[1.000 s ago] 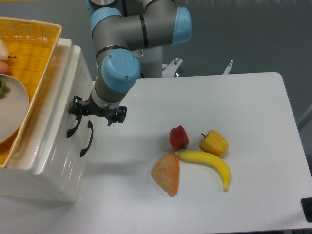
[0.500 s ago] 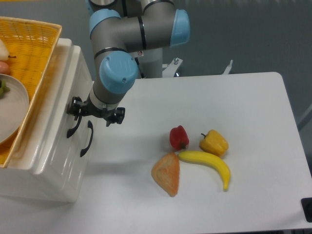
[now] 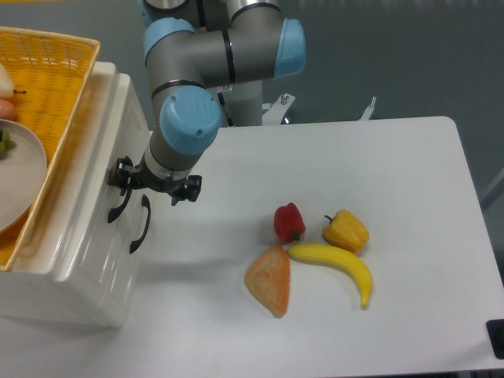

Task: Slide open the top white drawer
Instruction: 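Lower the gripper onto the upper drawer's black handle and hook it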

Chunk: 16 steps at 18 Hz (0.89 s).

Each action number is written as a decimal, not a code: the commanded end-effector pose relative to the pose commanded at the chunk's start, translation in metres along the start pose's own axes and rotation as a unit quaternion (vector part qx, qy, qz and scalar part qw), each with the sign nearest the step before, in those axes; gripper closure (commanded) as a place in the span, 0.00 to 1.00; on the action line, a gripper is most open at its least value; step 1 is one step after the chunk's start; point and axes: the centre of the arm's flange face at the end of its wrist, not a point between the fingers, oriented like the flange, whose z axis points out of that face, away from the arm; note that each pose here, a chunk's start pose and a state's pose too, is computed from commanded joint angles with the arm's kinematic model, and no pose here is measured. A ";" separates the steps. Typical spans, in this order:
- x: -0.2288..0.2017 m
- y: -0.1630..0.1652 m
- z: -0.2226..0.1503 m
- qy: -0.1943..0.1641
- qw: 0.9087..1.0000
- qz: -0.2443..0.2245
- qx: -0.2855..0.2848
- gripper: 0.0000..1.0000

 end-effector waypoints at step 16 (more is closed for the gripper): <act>-0.004 -0.003 0.005 -0.003 1.000 0.001 -0.002 0.00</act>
